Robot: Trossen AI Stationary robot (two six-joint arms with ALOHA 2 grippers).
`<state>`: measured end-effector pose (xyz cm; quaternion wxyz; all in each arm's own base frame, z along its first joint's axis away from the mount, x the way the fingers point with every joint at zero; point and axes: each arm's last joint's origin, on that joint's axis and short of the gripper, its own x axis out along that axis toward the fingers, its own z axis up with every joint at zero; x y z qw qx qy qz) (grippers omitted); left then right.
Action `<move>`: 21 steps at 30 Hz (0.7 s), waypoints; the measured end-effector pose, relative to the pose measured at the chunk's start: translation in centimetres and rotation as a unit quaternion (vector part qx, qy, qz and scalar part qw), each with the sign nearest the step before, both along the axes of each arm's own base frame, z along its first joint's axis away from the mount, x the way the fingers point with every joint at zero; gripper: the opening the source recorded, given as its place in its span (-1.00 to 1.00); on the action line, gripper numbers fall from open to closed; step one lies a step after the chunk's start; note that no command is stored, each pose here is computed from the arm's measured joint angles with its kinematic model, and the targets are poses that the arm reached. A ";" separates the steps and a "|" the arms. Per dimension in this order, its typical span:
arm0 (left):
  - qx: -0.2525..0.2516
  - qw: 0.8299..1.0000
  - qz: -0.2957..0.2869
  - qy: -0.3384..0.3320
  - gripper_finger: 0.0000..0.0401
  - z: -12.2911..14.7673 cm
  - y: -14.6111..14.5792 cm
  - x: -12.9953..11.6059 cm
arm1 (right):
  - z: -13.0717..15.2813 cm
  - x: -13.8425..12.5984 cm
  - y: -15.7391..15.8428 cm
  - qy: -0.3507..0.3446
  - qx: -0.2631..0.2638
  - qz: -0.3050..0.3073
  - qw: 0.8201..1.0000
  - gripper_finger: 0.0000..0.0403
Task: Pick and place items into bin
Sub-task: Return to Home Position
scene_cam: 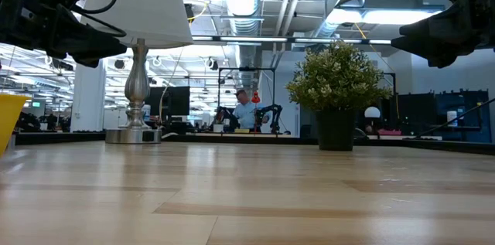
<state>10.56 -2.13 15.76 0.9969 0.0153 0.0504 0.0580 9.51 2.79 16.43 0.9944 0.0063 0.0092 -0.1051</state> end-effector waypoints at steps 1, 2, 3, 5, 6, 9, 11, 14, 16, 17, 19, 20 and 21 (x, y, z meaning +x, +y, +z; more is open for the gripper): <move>0.003 1.000 0.000 0.000 -0.39 0.0 0.0 0.0 | 0.0 0.0 0.0 0.000 0.000 0.000 1.000 0.06; 0.004 1.000 -0.001 0.000 -0.39 0.0 0.0 0.0 | 0.0 0.0 0.0 0.000 0.000 0.000 1.000 0.06; 0.004 1.000 0.000 0.000 -0.39 0.0 0.0 0.0 | 0.0 0.0 0.0 0.000 0.000 0.000 1.000 0.06; 0.002 1.000 0.000 0.000 -0.39 0.0 0.0 0.0 | 0.0 0.0 0.0 0.000 0.000 0.000 1.000 0.06; -0.001 1.000 0.000 0.000 -0.39 0.0 0.0 0.0 | 0.0 0.0 0.0 0.000 0.000 0.000 1.000 0.06; 0.000 1.000 0.000 0.000 -0.39 0.0 0.0 0.0 | 0.0 0.0 0.0 0.000 0.000 0.000 1.000 0.06; 0.004 1.000 -0.001 0.000 -0.39 0.0 0.0 0.0 | 0.0 0.0 0.0 0.000 0.000 0.000 1.000 0.06; 0.002 1.000 0.000 0.000 -0.39 0.0 0.0 0.0 | 0.0 0.0 0.0 0.000 0.000 0.000 1.000 0.06; -0.001 1.000 0.000 0.000 -0.39 0.0 0.0 0.0 | 0.0 0.0 0.0 0.000 0.000 0.000 1.000 0.06; -0.001 1.000 0.000 0.000 -0.39 0.0 0.0 0.0 | 0.0 0.0 0.0 0.000 0.000 0.000 1.000 0.06; 0.002 1.000 0.000 0.000 -0.39 0.0 0.0 0.0 | 0.0 0.0 0.0 0.000 0.000 0.000 1.000 0.06; 0.004 1.000 -0.001 0.000 -0.39 0.0 0.0 0.0 | 0.0 0.0 0.0 0.000 0.000 0.000 1.000 0.06; 0.004 1.000 -0.001 0.000 -0.39 0.0 0.0 0.0 | 0.0 0.0 0.0 0.000 0.000 0.000 1.000 0.06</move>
